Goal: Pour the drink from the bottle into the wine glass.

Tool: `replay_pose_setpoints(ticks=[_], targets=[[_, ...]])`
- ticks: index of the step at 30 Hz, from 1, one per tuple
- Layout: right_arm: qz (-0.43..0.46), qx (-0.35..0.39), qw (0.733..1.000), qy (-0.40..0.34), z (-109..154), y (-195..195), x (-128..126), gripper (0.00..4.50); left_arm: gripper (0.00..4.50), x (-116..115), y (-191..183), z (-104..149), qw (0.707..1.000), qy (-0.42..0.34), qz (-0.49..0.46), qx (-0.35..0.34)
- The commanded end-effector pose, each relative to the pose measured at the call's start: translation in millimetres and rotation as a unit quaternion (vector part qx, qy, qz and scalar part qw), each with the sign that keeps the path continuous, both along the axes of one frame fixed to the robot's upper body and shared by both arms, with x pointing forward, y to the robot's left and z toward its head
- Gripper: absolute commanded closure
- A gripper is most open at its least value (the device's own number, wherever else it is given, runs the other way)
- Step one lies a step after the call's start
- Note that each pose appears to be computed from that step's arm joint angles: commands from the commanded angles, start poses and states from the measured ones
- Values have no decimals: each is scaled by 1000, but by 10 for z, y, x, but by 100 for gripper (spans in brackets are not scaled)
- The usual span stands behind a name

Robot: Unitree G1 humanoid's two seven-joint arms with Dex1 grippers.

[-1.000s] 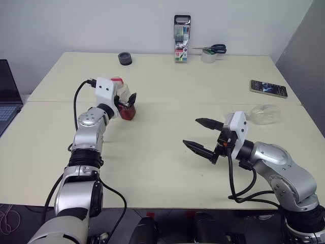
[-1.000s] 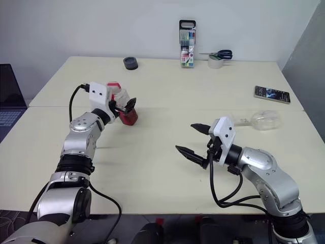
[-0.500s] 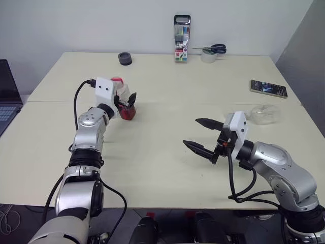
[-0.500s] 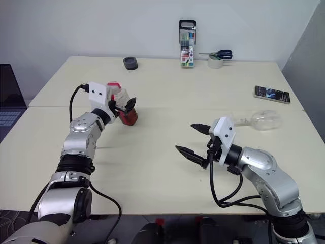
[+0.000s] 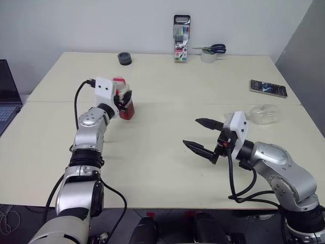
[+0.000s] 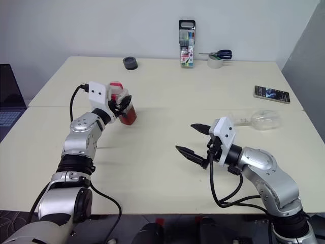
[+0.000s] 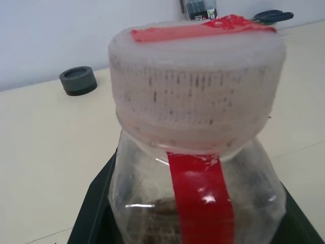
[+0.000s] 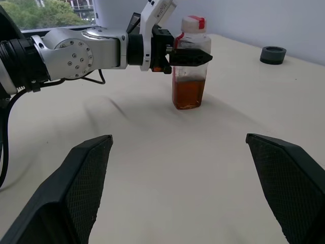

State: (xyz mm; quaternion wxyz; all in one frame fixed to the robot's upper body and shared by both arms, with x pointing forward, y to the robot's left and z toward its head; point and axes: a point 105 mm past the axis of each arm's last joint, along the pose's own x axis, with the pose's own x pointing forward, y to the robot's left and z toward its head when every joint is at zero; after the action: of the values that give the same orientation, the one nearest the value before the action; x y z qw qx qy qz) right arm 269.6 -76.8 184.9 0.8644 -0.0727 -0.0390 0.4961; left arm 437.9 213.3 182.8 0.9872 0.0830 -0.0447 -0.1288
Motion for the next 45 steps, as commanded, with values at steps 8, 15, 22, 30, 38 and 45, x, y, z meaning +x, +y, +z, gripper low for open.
replay_pose_setpoints(ticks=[8,15,22,30,38,45], targets=[[8,-3,1000,-28,118,-12,-29,0,271,-177,-167,228,996,-44,-69,-40],[-12,-10,1000,-20,140,-138,-47,0,273,-496,-789,151,962,-26,-271,11],[-40,16,999,-16,338,-134,-44,0,273,-760,-1256,83,903,1,-429,42],[-77,13,996,-33,553,76,100,0,274,-796,-1628,126,854,0,-517,52],[-104,31,993,-42,583,239,239,0,274,-808,-1707,98,838,1,-542,59],[-99,29,994,-36,532,335,267,0,274,-811,-1709,61,835,3,-547,61]])
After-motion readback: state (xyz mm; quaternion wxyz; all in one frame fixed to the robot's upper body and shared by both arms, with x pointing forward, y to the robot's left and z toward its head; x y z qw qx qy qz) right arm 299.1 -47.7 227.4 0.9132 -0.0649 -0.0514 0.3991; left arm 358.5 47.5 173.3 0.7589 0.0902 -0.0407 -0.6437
